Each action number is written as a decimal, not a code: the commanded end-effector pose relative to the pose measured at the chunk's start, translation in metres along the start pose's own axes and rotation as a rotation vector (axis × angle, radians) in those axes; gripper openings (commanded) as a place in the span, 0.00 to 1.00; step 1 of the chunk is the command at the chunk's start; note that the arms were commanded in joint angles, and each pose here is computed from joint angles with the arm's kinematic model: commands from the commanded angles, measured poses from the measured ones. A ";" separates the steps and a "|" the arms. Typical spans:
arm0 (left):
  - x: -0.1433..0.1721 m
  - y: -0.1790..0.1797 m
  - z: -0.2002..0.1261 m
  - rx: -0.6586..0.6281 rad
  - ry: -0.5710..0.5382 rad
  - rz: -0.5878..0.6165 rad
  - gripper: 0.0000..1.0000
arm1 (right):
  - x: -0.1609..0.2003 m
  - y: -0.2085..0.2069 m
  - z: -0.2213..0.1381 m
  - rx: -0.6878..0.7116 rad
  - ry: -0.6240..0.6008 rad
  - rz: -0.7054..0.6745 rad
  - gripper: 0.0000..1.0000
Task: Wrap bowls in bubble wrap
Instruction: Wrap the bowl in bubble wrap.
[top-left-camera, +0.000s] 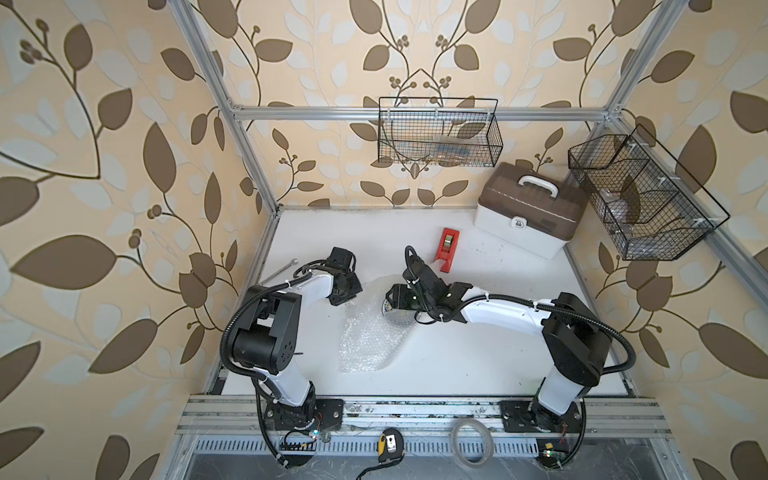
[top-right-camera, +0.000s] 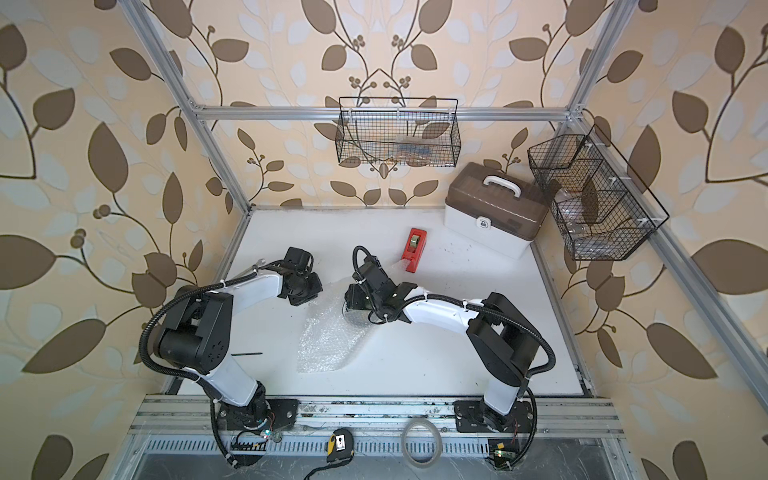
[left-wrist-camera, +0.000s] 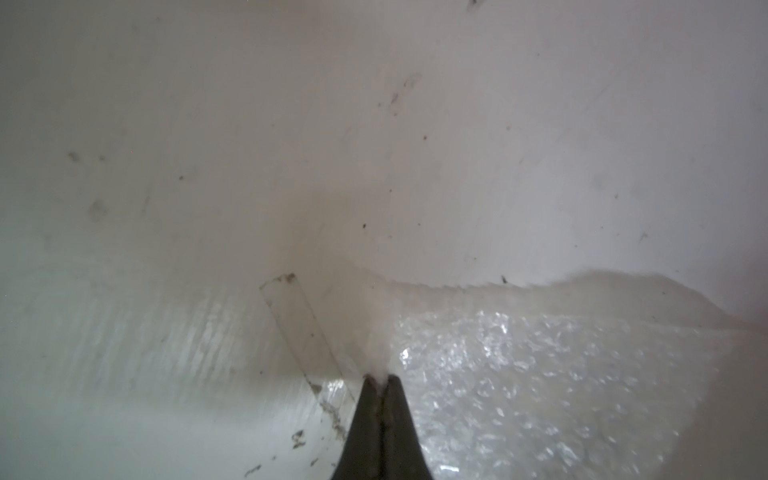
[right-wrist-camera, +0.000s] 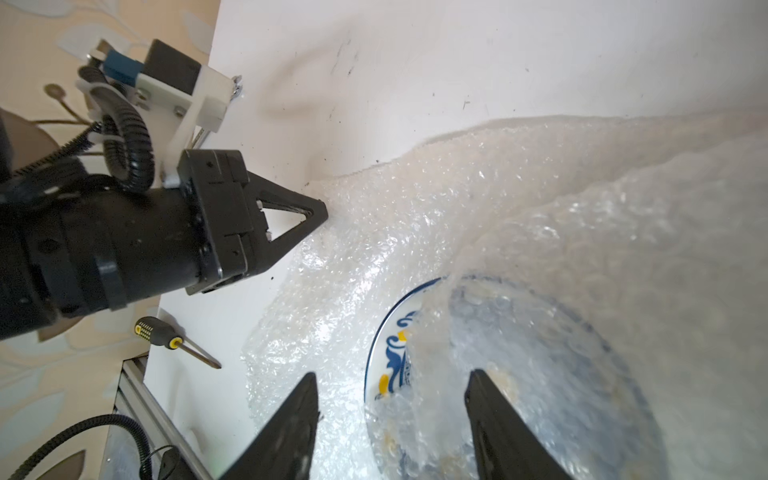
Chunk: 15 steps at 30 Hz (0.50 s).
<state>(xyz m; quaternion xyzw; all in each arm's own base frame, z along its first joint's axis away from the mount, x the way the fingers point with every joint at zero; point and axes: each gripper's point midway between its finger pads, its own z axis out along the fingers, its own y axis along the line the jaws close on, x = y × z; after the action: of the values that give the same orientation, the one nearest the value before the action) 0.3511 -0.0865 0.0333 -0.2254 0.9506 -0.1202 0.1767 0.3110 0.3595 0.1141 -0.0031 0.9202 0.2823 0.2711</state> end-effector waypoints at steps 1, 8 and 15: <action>0.002 -0.012 -0.020 0.053 -0.020 -0.006 0.00 | 0.005 -0.016 -0.011 0.055 -0.007 0.000 0.58; 0.008 -0.007 -0.032 0.042 -0.030 0.005 0.00 | 0.004 -0.060 -0.053 0.207 -0.109 0.060 0.58; 0.014 -0.005 -0.033 0.047 -0.026 0.004 0.00 | 0.022 -0.086 -0.047 0.245 -0.064 0.106 0.57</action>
<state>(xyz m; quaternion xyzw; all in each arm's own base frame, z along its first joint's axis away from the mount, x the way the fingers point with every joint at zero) 0.3352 -0.0900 0.0541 -0.2179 0.9469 -0.1351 0.1942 0.2850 0.2764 0.1081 0.0676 0.9296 0.2043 0.2994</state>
